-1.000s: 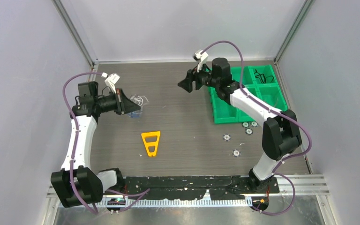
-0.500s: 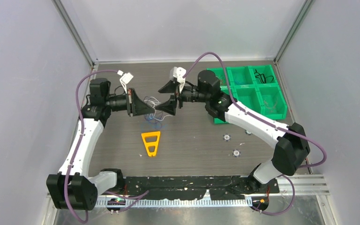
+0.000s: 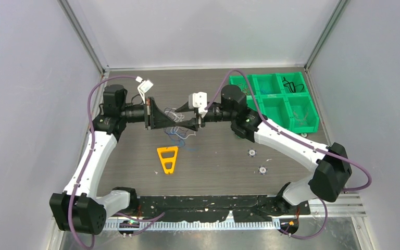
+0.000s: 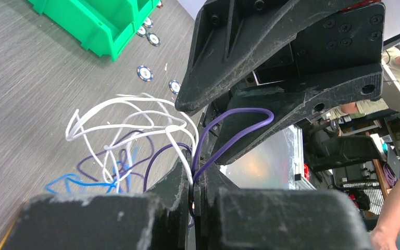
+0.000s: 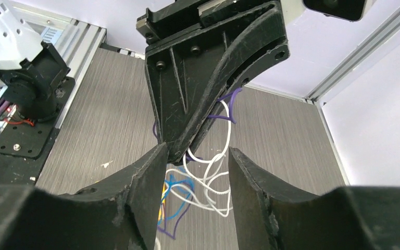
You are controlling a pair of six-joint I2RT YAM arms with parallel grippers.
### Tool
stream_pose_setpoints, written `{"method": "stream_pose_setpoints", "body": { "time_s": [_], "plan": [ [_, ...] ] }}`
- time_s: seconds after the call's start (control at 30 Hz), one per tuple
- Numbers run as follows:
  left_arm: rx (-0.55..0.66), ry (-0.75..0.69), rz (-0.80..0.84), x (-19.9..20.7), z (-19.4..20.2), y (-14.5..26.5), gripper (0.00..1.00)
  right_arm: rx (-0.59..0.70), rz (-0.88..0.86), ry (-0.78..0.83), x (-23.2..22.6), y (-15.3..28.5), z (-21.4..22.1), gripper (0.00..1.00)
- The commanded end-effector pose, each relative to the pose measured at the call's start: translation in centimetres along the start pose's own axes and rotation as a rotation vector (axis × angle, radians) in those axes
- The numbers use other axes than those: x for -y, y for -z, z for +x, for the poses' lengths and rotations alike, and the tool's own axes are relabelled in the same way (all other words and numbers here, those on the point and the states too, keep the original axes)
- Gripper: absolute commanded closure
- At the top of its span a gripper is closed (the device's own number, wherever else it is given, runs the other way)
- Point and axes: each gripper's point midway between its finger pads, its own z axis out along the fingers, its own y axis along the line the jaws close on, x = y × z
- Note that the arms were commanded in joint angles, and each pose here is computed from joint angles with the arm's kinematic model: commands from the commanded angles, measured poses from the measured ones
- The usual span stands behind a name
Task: Untangle the cables
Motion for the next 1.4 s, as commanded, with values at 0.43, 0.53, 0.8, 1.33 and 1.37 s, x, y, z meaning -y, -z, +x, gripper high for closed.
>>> {"method": "stream_pose_setpoints", "body": {
  "time_s": [0.43, 0.53, 0.8, 1.33, 1.37],
  "plan": [
    [-0.003, -0.13, 0.096, 3.8, -1.1, -0.1, 1.0, -0.037, -0.007, 0.16, -0.6, 1.3, 0.8, 0.54],
    [-0.002, -0.125, 0.096, 3.8, -1.2, -0.1, 1.0, -0.046, -0.011, 0.171, -0.3, 1.1, 0.9, 0.67],
    [0.013, -0.122, -0.069, 1.3, -1.1, 0.6, 0.85, -0.109, 0.085, 0.151, 1.4, 2.2, 1.5, 0.94],
    [0.113, -0.053, -0.44, -11.4, 0.0, 5.2, 0.74, 0.055, 0.36, -0.076, 7.1, 7.8, -7.2, 0.95],
    [0.147, -0.087, -0.401, -10.4, -1.0, 4.8, 0.54, 0.063, 0.366, -0.084, 7.2, 7.9, -7.6, 0.95]
  ]
}}
